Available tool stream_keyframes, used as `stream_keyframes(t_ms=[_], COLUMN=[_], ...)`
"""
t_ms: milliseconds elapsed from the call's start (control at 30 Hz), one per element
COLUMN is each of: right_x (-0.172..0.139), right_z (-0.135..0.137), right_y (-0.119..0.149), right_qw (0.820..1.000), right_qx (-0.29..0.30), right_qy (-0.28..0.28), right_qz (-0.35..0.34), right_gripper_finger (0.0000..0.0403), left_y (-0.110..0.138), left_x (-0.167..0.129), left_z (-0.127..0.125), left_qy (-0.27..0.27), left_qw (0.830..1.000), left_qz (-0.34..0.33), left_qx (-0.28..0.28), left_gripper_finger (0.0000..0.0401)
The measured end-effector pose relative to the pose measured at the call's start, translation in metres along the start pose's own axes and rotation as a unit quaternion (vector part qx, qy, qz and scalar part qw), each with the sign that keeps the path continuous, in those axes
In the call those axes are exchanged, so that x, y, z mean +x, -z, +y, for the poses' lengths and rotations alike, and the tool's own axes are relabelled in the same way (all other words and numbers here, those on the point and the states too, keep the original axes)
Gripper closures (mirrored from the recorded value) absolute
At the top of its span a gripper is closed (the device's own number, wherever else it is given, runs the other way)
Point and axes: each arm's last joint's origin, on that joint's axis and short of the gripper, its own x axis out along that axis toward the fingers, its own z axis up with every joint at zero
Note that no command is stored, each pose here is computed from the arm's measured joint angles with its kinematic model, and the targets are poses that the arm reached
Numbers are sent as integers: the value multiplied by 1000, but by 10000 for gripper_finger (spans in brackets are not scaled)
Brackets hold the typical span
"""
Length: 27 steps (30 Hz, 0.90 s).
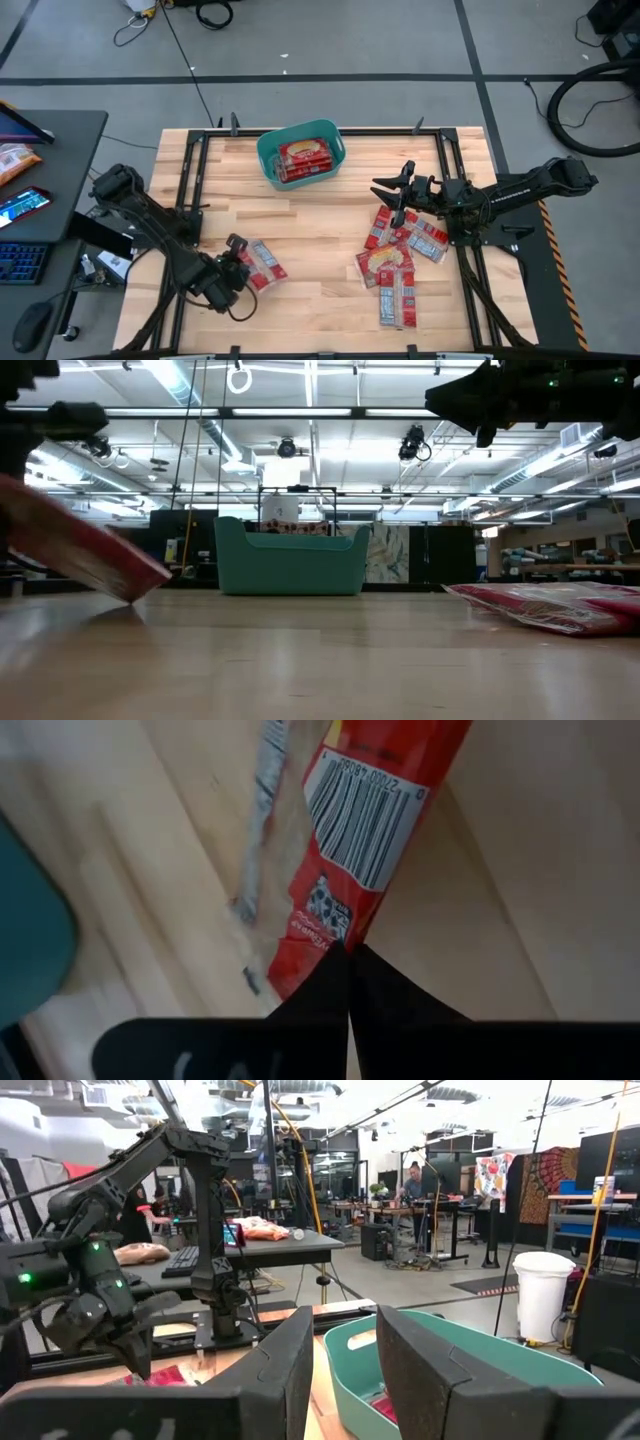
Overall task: Sort popcorn bags into baskets
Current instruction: Put the red popcorn bag into the green bin
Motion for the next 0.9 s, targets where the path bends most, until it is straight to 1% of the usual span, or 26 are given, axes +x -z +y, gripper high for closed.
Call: stream_keyframes(t_ms=[400,733,900], right_x=[0,0,0], right_z=[0,0,0], right_y=[0,0,0], right_qw=[1000,1000,1000], right_qx=[0,0,0], right_qy=[0,0,0], right_qz=[0,0,0], right_gripper_finger=[284,284,284], left_y=[-22,-29,-36], left_x=[-15,-16,-22], left_z=[22,42,54], left_qy=[-59,-94,-121], left_qw=[996,992,986], left_qz=[-39,-35,-47], left_qx=[-47,-81,-106], left_gripper_finger=[400,401,401])
